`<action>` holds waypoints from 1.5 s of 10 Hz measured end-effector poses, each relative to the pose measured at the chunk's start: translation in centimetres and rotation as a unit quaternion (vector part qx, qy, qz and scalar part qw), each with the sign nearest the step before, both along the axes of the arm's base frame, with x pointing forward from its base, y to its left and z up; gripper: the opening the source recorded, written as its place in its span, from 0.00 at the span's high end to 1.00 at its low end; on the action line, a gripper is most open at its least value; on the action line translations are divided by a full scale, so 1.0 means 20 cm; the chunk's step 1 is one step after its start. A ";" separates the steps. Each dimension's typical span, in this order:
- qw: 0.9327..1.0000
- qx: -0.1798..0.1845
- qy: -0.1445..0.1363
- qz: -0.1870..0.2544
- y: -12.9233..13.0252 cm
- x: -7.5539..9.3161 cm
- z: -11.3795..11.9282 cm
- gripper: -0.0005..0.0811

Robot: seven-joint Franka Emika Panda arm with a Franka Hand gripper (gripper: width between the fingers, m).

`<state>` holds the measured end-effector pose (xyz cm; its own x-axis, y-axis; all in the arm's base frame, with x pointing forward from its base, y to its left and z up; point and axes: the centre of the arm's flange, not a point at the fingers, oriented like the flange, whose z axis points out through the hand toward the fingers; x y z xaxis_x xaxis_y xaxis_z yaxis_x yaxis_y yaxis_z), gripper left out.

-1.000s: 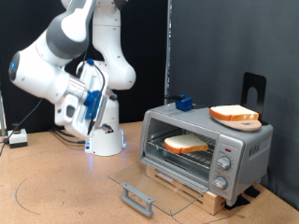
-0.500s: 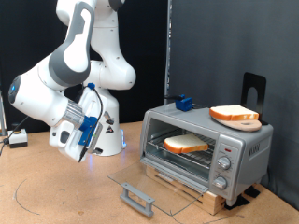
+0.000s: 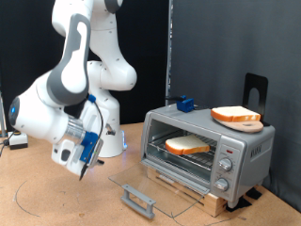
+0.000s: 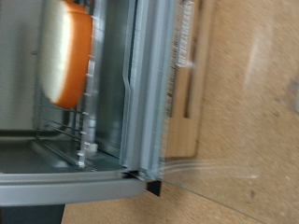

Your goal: Make a piece of toast with the oven

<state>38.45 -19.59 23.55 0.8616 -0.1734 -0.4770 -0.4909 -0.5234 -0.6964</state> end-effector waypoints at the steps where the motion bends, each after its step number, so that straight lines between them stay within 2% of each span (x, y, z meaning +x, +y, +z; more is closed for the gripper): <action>1: 1.000 -0.005 0.007 0.003 -0.01 0.00 -0.07 0.00; 3: 1.000 -0.018 0.012 0.011 -0.03 0.02 -0.15 0.00; 6: 0.999 -0.030 0.016 0.023 -0.09 0.05 -0.21 0.00; 8: 0.999 -0.025 0.043 0.018 -0.09 0.04 -0.26 0.00; 10: 0.998 -0.012 0.066 0.019 -0.06 0.02 -0.33 0.00; 15: 0.995 0.005 0.091 0.045 0.13 -0.05 -0.44 0.00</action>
